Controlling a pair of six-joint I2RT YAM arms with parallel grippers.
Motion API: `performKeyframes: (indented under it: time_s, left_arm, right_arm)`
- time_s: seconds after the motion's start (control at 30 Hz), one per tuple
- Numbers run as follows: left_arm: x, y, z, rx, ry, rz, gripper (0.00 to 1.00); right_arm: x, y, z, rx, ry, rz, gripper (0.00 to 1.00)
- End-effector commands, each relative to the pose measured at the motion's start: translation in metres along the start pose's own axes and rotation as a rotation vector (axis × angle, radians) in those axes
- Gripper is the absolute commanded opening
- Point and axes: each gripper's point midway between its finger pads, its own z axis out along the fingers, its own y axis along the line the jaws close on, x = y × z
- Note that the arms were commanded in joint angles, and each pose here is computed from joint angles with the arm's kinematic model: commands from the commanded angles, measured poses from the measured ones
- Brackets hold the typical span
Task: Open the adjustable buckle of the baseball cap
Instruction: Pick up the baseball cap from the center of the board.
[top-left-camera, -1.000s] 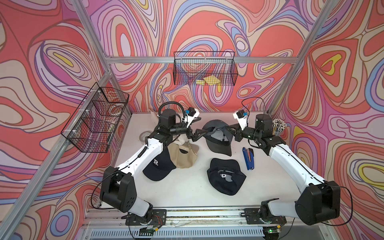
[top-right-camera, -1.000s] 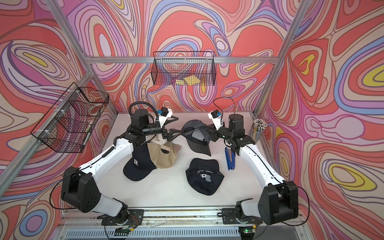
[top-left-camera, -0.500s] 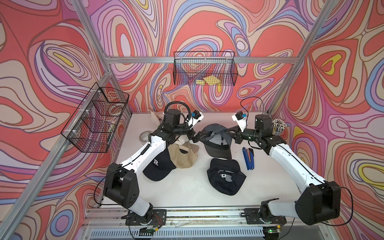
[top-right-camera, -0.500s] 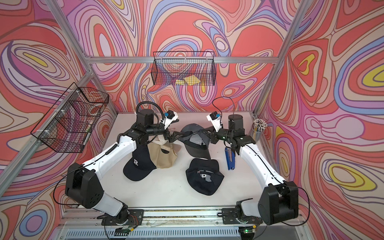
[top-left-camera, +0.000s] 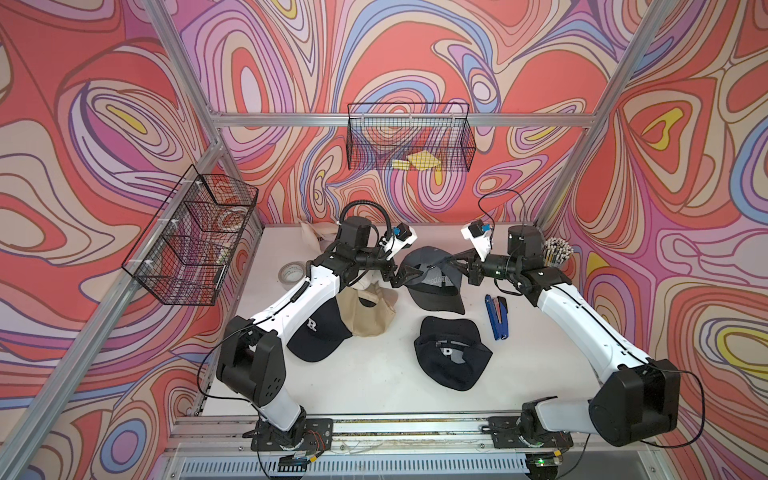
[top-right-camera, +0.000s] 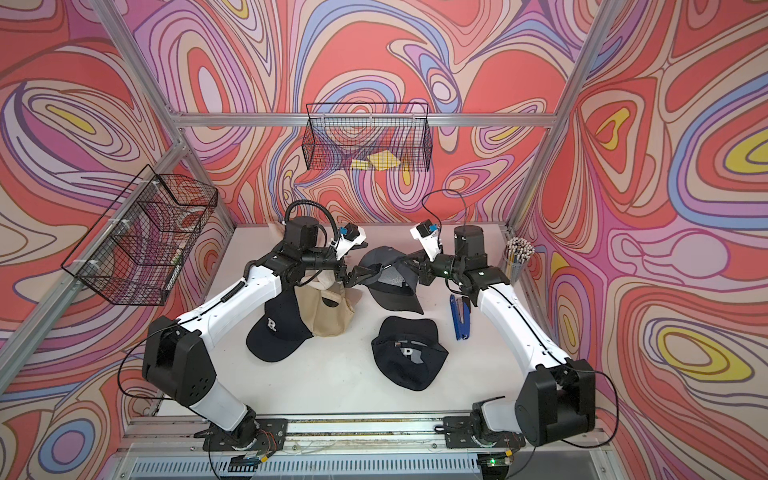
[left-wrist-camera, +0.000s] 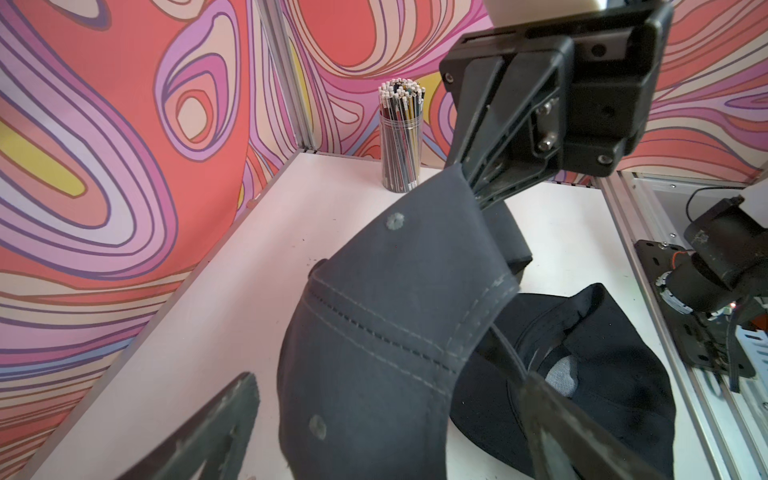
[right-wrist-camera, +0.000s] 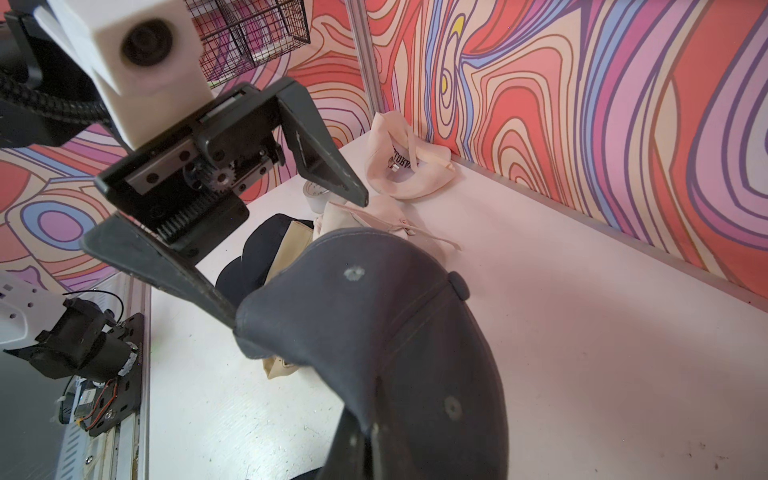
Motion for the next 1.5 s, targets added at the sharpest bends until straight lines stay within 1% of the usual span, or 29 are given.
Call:
performKeyframes:
  time_s: [0.0,0.17,0.3,0.37,0.47,0.53,0.57,0.67,0.8,0.9,1.13,1.23,1.33,1.37,1.47]
  left_arm:
    - [-0.004,-0.006,0.005,0.054,-0.015,-0.004,0.99]
    - [-0.006,-0.008,0.008,0.077,-0.018,-0.032,0.99]
    - [-0.012,-0.002,0.009,0.064,-0.029,-0.086,0.99]
    - [-0.015,0.005,0.010,0.030,-0.031,-0.117,0.99]
    - [-0.017,0.024,0.007,-0.082,-0.028,-0.167,0.99]
    - [-0.017,0.027,0.006,-0.102,-0.021,-0.186,0.99]
    - [-0.017,0.024,0.006,-0.087,-0.016,-0.189,0.99]
    - [-0.014,0.010,0.008,-0.023,-0.002,-0.170,0.99]
    - [-0.002,0.002,0.015,-0.004,0.043,-0.138,0.99]
    - [0.007,0.007,0.019,-0.033,0.079,-0.124,0.99]
    - [0.018,0.027,0.024,-0.124,0.115,-0.115,0.98]
    - [0.018,0.031,0.025,-0.139,0.116,-0.110,0.92]
    - [0.015,0.025,0.025,-0.104,0.106,-0.106,0.80]
    - [0.014,0.021,0.025,-0.084,0.102,-0.105,0.74]
    - [0.011,0.010,0.026,-0.013,0.093,-0.114,0.53]
  right_arm:
    - [-0.012,0.001,0.003,0.006,-0.014,-0.033,0.00]
    - [-0.012,-0.003,0.006,0.040,-0.004,-0.047,0.00]
    - [-0.010,-0.010,0.009,0.096,0.013,-0.054,0.00]
    - [-0.007,-0.014,0.010,0.116,0.021,-0.055,0.00]
    - [-0.004,-0.016,0.011,0.132,0.031,-0.055,0.00]
    - [-0.003,-0.019,0.011,0.148,0.037,-0.053,0.00]
    - [-0.003,-0.020,0.011,0.151,0.037,-0.055,0.00]
    - [-0.004,-0.021,0.011,0.155,0.034,-0.062,0.00]
    - [-0.008,-0.020,0.012,0.146,0.026,-0.064,0.00]
    - [-0.010,-0.016,0.011,0.126,0.017,-0.070,0.00]
    - [-0.016,0.000,0.007,0.059,-0.003,-0.085,0.00]
    - [-0.016,0.007,0.007,0.024,-0.006,-0.088,0.00]
    - [-0.013,0.006,0.009,0.021,0.004,-0.087,0.00]
    - [-0.012,0.004,0.011,0.019,0.009,-0.084,0.00]
    - [-0.008,-0.006,0.022,0.014,0.027,-0.078,0.00]
